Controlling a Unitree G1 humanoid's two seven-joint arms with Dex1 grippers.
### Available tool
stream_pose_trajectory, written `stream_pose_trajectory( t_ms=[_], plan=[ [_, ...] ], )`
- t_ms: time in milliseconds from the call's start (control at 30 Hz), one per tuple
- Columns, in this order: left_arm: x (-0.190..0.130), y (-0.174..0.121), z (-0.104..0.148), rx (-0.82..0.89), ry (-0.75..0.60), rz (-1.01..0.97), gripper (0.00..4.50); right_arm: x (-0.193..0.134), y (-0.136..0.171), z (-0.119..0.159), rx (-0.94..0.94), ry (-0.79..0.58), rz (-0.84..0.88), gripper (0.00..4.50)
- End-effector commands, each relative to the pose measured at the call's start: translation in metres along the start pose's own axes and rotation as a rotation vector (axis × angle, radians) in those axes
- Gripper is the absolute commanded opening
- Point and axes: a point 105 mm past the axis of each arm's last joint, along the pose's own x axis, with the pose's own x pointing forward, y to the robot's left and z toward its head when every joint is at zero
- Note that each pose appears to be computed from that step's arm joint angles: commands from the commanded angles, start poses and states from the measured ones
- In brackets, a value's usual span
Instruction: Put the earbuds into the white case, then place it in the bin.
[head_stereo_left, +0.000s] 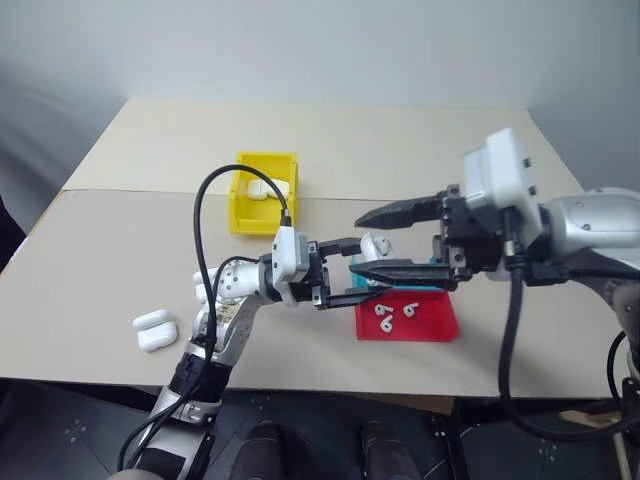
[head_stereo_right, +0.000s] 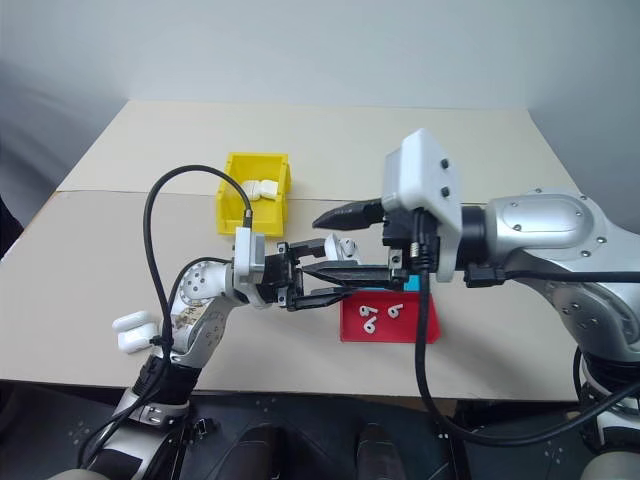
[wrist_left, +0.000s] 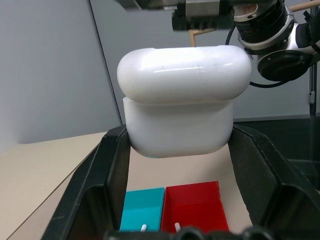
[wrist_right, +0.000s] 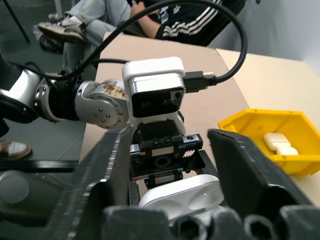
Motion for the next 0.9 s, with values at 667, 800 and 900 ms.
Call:
stream_pose_trajectory(
  t_ms=[667,800,900],
  plan=[
    [0.006,0.001,0.003,0.061,0.02,-0.012,2.71,0.012,0.003,-0.012,-0.315,0.289,0.043,0.04],
    [0.006,0.002,0.004,0.063,0.016,-0.01,2.71,0.011,0.002,-0.018,-0.34,0.327,0.052,0.04],
    [0.006,0.001,0.005,0.064,0.008,-0.009,2.71,0.008,0.0,-0.02,-0.346,0.338,0.045,0.04]
  ],
)
